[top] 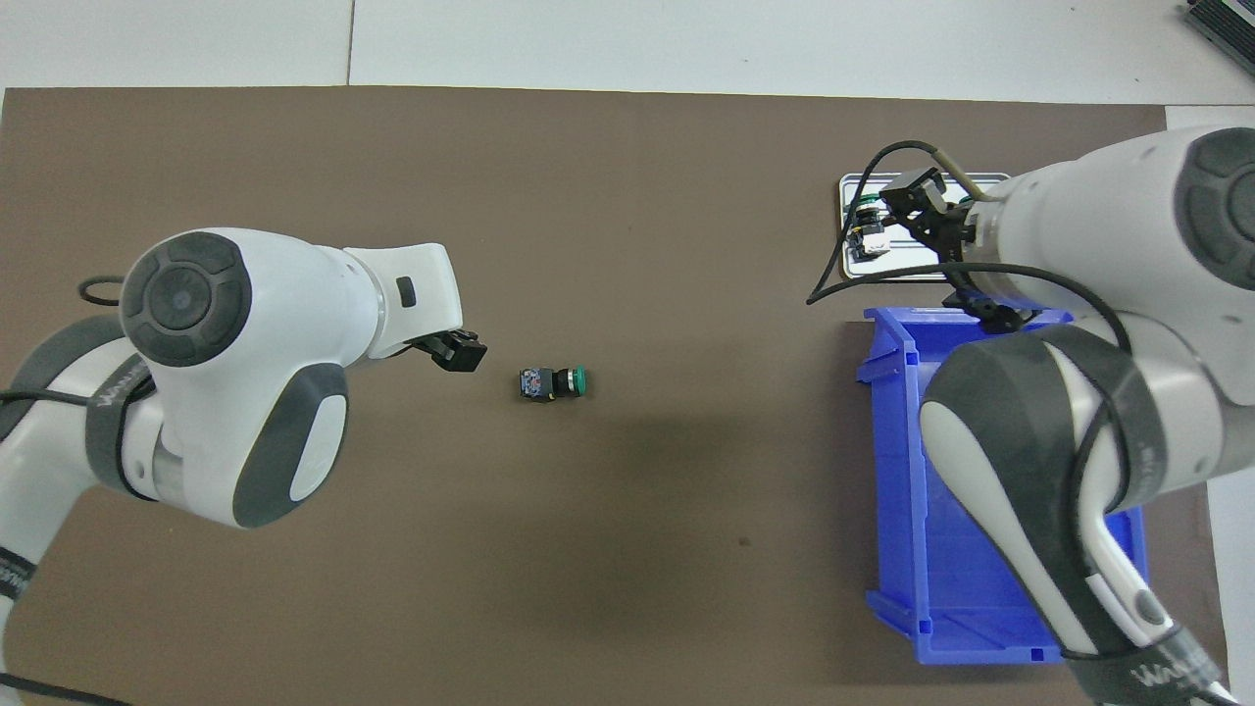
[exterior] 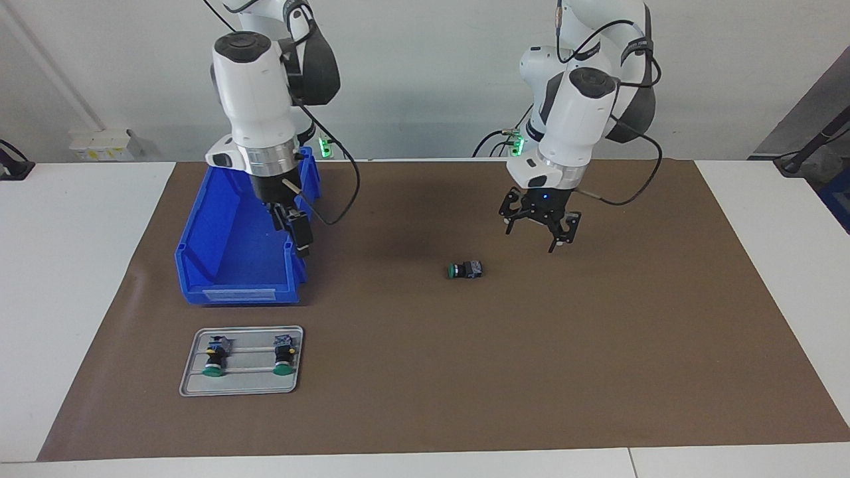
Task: Place and press button with both arms
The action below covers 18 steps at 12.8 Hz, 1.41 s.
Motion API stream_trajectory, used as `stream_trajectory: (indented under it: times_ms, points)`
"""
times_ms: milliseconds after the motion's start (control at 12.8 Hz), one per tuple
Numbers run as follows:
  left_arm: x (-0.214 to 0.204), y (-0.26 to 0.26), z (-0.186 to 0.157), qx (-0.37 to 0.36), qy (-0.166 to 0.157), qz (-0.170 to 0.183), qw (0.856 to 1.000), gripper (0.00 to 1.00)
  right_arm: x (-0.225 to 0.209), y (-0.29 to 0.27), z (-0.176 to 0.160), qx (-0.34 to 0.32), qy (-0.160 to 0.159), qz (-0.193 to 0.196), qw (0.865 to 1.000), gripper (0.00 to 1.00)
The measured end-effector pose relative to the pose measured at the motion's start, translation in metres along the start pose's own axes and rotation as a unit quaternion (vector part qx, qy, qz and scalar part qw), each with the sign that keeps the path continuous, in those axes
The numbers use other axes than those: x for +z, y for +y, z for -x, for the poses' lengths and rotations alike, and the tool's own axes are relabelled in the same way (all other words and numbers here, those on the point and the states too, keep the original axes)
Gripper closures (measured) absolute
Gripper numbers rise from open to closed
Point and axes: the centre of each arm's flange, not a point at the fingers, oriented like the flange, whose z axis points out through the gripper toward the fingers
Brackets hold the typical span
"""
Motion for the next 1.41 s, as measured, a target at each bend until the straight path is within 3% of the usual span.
stream_trajectory:
  times_ms: [156,313,547,1016,1407]
  points:
    - [0.011,0.003,-0.005,0.09,0.01,0.004,0.996,0.0,-0.007,0.028,-0.023,-0.093,-0.022,0.017,0.995,0.0]
    - [0.016,0.018,-0.012,0.155,0.021,0.003,0.988,0.0,-0.01,0.051,-0.024,-0.185,-0.071,0.045,0.979,0.0]
    - [0.042,0.048,-0.019,0.226,0.018,0.01,0.974,0.01,-0.025,0.073,-0.023,-0.221,-0.109,0.058,0.967,0.0]
    - [0.102,0.095,-0.02,0.29,-0.017,0.039,0.956,0.03,-0.034,0.137,-0.071,-0.273,-0.127,0.054,0.952,0.0]
    - [0.144,0.097,-0.017,0.297,-0.024,0.043,0.954,0.07,-0.095,0.139,-0.08,-0.287,-0.109,0.041,0.951,0.0]
